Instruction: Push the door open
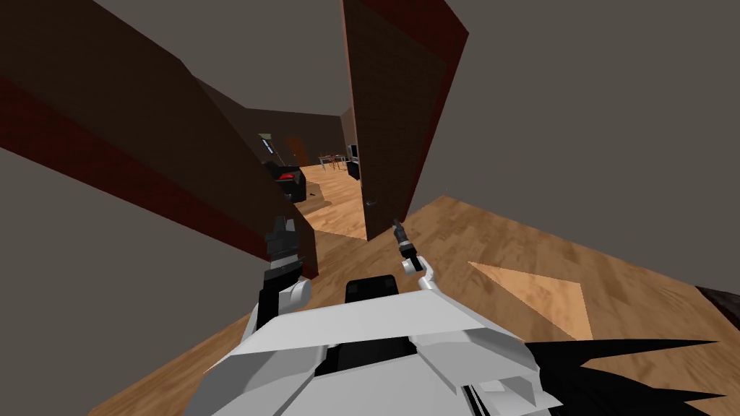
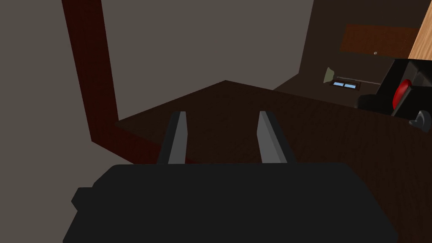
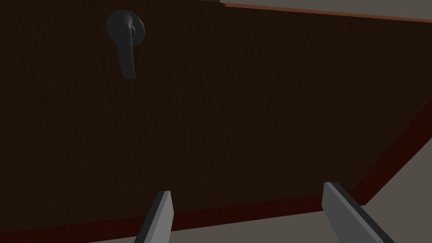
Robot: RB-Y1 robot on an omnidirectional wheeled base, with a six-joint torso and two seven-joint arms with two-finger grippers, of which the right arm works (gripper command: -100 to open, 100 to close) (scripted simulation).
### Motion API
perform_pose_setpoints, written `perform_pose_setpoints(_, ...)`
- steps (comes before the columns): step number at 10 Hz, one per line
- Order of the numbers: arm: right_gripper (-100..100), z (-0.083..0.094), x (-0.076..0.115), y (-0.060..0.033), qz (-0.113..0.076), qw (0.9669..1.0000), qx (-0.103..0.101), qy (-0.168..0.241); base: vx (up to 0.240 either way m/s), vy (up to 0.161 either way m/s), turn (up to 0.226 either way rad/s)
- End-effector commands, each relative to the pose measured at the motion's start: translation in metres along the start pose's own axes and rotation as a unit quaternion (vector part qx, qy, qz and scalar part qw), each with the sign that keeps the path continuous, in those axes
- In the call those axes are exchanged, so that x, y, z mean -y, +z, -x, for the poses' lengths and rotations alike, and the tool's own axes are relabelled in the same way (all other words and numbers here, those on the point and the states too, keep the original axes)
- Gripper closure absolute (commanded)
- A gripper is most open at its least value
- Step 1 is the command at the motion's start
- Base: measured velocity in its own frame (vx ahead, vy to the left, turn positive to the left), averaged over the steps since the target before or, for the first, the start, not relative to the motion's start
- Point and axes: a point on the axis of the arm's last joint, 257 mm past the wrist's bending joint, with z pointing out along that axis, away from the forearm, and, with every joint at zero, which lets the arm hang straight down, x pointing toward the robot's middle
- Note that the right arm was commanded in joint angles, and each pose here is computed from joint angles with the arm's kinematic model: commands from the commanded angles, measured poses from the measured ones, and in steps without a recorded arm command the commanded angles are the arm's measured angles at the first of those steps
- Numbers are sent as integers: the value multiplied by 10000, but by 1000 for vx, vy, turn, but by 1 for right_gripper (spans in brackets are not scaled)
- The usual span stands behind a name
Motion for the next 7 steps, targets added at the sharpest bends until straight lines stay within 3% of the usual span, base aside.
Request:
perform_pose_setpoints(1, -100, -35, 88, -1, -70, 10000, -40, 35, 81, -41, 92)
perform_pose_setpoints(7, -100, -160, 376, -28, -316, 9992, -175, 159, 89, -41, 80)
